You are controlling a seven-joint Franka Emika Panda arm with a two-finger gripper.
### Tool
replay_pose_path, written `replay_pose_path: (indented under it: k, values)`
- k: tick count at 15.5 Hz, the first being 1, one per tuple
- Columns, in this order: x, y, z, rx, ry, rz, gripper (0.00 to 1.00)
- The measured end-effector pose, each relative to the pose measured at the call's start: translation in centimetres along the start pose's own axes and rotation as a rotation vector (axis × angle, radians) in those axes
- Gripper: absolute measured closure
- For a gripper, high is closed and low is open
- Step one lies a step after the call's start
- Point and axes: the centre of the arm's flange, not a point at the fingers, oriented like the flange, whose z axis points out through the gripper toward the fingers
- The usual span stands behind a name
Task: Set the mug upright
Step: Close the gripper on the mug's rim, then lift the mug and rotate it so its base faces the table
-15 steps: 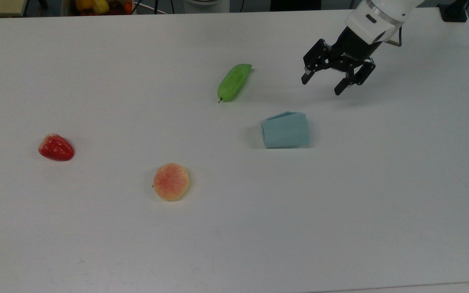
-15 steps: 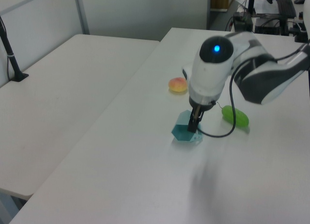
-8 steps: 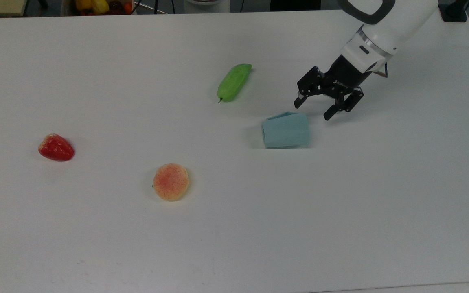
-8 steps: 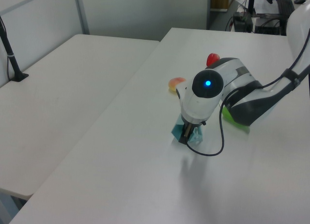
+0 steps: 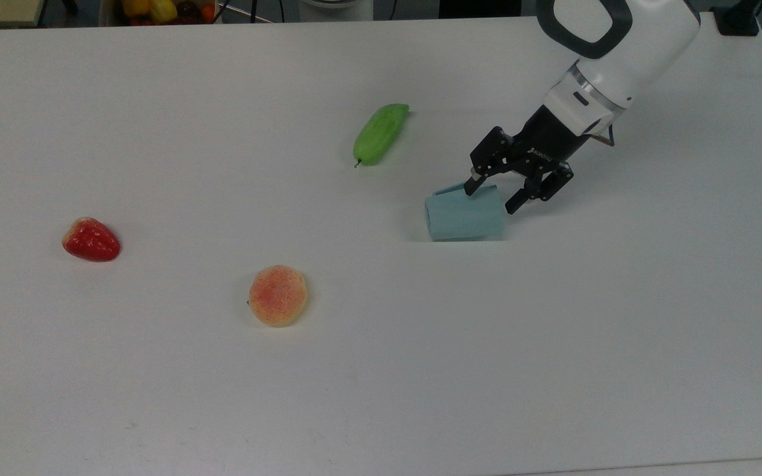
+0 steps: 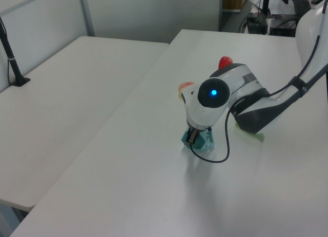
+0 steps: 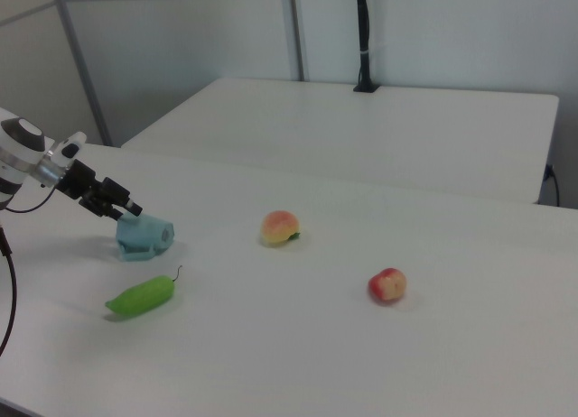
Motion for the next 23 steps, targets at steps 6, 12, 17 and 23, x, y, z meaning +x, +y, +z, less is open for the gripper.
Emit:
replay_pose_path:
  k: [6,12,17,23]
  values:
    - [0.2,1.2,2.3,-0.056,-0.029,0.003,0.48]
    - [0.9,3.0,1.7,-0.079,-0.043,0.033,0.95]
    - [2.7,7.3,0.3,0.036,-0.152,0.122,0.95]
    - [5.8,18.1,-6.5,0.368,-0.26,0.153,0.95]
